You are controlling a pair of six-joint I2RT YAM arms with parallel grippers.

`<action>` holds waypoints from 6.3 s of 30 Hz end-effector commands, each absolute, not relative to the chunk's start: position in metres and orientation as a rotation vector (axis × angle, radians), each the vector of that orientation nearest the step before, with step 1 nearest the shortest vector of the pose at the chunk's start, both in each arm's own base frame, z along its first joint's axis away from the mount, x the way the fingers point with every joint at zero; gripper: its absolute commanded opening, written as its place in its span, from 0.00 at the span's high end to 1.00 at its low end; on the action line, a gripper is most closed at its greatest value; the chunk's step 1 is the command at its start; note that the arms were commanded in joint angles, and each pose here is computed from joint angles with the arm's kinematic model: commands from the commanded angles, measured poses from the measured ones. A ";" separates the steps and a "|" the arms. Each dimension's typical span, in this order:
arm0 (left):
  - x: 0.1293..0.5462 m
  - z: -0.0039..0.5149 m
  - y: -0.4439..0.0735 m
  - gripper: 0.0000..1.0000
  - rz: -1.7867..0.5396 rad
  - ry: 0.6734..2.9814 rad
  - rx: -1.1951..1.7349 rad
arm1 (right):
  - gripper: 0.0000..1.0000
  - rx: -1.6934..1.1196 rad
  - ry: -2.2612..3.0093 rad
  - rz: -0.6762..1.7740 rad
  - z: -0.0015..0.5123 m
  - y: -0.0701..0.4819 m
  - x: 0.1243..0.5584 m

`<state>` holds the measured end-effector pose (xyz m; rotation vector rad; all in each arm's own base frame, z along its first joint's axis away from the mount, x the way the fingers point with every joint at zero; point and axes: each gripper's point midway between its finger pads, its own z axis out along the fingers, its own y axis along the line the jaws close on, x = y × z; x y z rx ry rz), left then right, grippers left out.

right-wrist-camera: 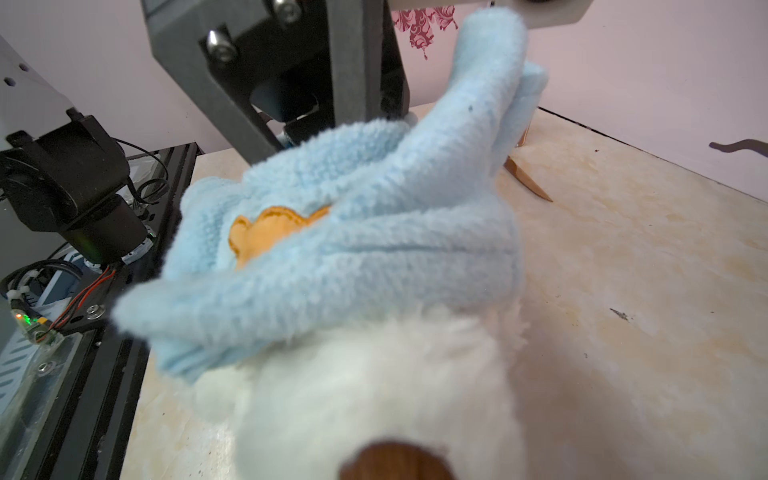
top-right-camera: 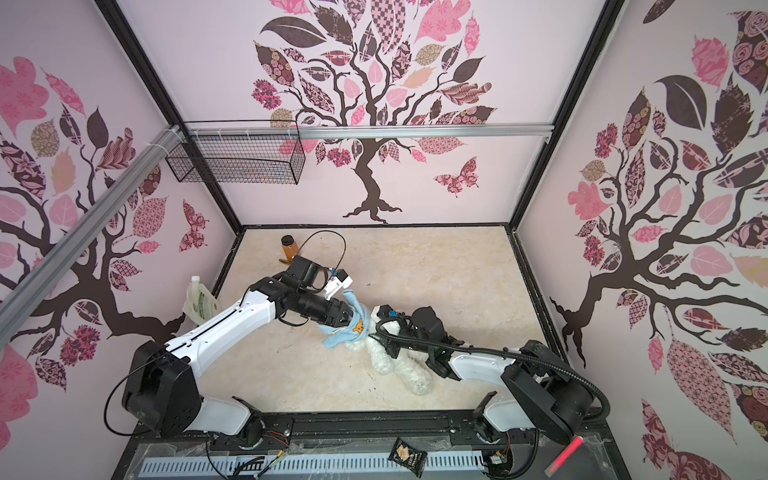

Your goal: Dress the teddy bear

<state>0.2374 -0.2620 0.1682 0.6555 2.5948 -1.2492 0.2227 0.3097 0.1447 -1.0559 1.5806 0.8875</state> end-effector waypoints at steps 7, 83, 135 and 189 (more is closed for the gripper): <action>0.209 0.168 -0.293 0.46 -1.522 2.549 0.704 | 0.81 -0.999 1.284 1.038 0.235 0.349 0.227; 0.229 0.218 -0.248 1.00 -0.818 1.709 1.141 | 0.96 -0.395 2.063 1.379 0.240 0.317 0.269; 0.261 0.229 -0.228 1.00 -1.321 2.050 0.067 | 0.76 -0.604 1.772 1.501 0.241 0.340 0.216; 0.299 0.225 -0.206 1.00 -1.177 1.960 -0.228 | 1.00 -0.532 1.950 1.475 0.188 0.326 0.197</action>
